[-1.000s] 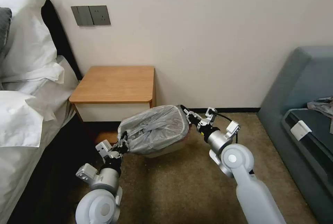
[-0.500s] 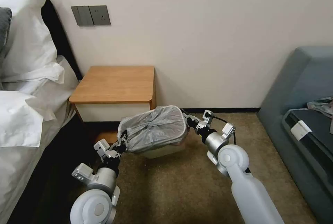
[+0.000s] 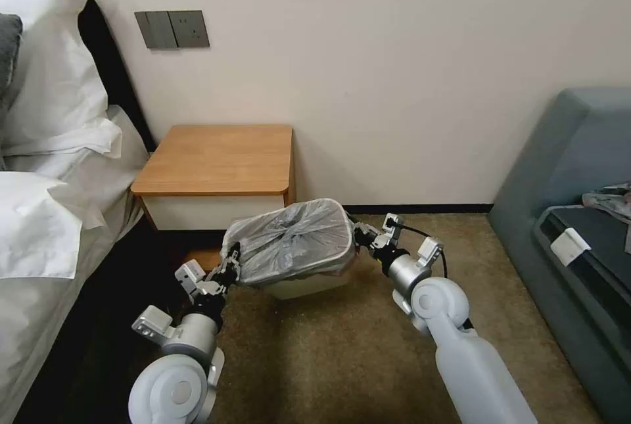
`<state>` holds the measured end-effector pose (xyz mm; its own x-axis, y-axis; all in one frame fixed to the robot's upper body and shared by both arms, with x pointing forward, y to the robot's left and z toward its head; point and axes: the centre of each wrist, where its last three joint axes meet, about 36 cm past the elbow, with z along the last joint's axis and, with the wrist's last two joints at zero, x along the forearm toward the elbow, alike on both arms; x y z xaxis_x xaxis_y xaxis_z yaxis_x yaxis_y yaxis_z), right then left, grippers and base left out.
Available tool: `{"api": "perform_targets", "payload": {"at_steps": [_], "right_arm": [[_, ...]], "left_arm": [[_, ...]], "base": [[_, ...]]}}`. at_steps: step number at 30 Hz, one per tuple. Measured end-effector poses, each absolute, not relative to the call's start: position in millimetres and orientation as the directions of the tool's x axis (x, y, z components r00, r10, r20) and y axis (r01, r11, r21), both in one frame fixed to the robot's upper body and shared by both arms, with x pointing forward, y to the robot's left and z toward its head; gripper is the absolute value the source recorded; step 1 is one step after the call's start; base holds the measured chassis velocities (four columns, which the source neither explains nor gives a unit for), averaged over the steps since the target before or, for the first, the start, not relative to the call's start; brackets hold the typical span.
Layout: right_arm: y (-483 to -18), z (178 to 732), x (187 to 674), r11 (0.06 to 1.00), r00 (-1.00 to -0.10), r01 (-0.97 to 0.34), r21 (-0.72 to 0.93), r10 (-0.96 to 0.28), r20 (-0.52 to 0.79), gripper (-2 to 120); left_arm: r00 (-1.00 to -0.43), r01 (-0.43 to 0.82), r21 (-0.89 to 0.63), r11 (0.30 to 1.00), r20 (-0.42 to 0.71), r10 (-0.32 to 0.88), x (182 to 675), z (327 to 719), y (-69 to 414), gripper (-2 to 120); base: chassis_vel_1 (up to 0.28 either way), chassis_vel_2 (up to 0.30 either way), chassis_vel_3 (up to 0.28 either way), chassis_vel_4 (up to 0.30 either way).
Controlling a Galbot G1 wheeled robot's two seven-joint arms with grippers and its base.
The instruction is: Pick up the garbage bag from the table and place it over the trash can.
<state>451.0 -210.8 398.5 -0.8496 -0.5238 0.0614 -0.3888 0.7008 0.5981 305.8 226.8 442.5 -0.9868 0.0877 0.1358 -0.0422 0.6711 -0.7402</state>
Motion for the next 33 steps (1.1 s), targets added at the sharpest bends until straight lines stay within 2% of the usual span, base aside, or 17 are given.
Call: {"api": "perform_targets", "payload": {"at_steps": [4, 7, 8, 11, 13, 15, 16, 20, 23, 25, 28, 30, 31, 33], "right_arm": [[-210.6, 404.7, 445.1, 0.699, -0.849, -0.394, 0.597, -0.526, 0.055, 3], [-212.8, 413.1, 434.1, 0.697, -0.846, -0.406, 0.591, -0.531, 0.046, 18], [-212.8, 413.1, 434.1, 0.697, -0.846, -0.406, 0.591, -0.531, 0.046, 18], [-223.6, 420.1, 420.8, 0.704, -0.847, -0.409, 0.580, -0.530, 0.046, 33], [-227.8, 421.7, 416.8, 0.708, -0.849, -0.407, 0.578, -0.526, 0.047, 36], [-238.0, 424.4, 407.4, 0.716, -0.856, -0.396, 0.575, -0.514, 0.051, 48], [-238.0, 424.4, 407.4, 0.716, -0.856, -0.396, 0.575, -0.514, 0.051, 48], [-247.4, 435.8, 393.0, 0.722, -0.868, -0.390, 0.572, -0.496, 0.034, 62], [-248.5, 461.9, 385.9, 0.718, -0.861, -0.432, 0.546, -0.508, -0.013, 72], [-241.5, 497.2, 383.7, 0.706, -0.832, -0.505, 0.497, -0.552, -0.060, 84], [-236.3, 510.8, 383.7, 0.697, -0.808, -0.546, 0.465, -0.584, -0.072, 88], [-218.3, 537.8, 387.0, 0.653, -0.709, -0.673, 0.346, -0.703, -0.054, 98], [-218.3, 537.8, 387.0, 0.653, -0.709, -0.673, 0.346, -0.703, -0.054, 98], [-202.9, 541.3, 393.1, 0.619, -0.633, -0.751, 0.229, -0.774, 0.014, 99]], "left_arm": [[-0.987, -0.036, -0.718, 0.695, 0.132, 0.086, 305.8, 439.9, 227.2, 6], [-0.988, -0.029, -0.700, 0.713, 0.130, 0.088, 305.9, 437.3, 226.5, 6], [-0.988, -0.029, -0.700, 0.713, 0.130, 0.088, 305.9, 437.3, 226.5, 6], [-0.988, -0.026, -0.694, 0.720, 0.127, 0.087, 306.4, 437.6, 226.9, 6], [-0.988, -0.026, -0.693, 0.721, 0.127, 0.087, 306.4, 437.6, 227.2, 6], [-0.988, -0.024, -0.692, 0.722, 0.126, 0.088, 306.3, 438.1, 227.3, 6], [-0.988, -0.024, -0.692, 0.722, 0.126, 0.088, 306.3, 438.1, 227.3, 6], [-0.988, -0.022, -0.684, 0.729, 0.126, 0.088, 306.0, 438.6, 226.1, 6], [-0.989, -0.016, -0.654, 0.756, 0.121, 0.083, 305.8, 437.2, 225.7, 6], [-0.990, -0.001, -0.617, 0.787, 0.110, 0.085, 305.3, 434.8, 225.1, 6], [-0.991, 0.012, -0.589, 0.808, 0.098, 0.086, 305.0, 432.3, 224.6, 6], [-0.992, 0.067, -0.487, 0.871, 0.057, 0.109, 304.0, 424.8, 225.2, 6], [-0.992, 0.067, -0.487, 0.871, 0.057, 0.109, 304.0, 424.8, 225.2, 6], [-0.990, 0.102, -0.431, 0.897, 0.045, 0.134, 303.5, 421.6, 227.2, 6]], "base": [[0.000, 0.000, 0.000, 0.000], [0.000, 0.000, 0.000, 0.000], [0.000, 0.000, 0.000, 0.000], [0.000, 0.000, 0.000, 0.000], [0.000, 0.000, 0.000, 0.000], [0.000, 0.000, 0.000, 0.000], [0.000, 0.000, 0.000, 0.000], [0.000, 0.000, 0.000, 0.000], [0.000, 0.000, 0.000, 0.000], [0.000, 0.000, 0.000, 0.000], [0.000, 0.000, 0.000, 0.000], [0.000, 0.000, 0.000, 0.000], [0.000, 0.000, 0.000, 0.000], [0.000, 0.000, 0.000, 0.000]]}}
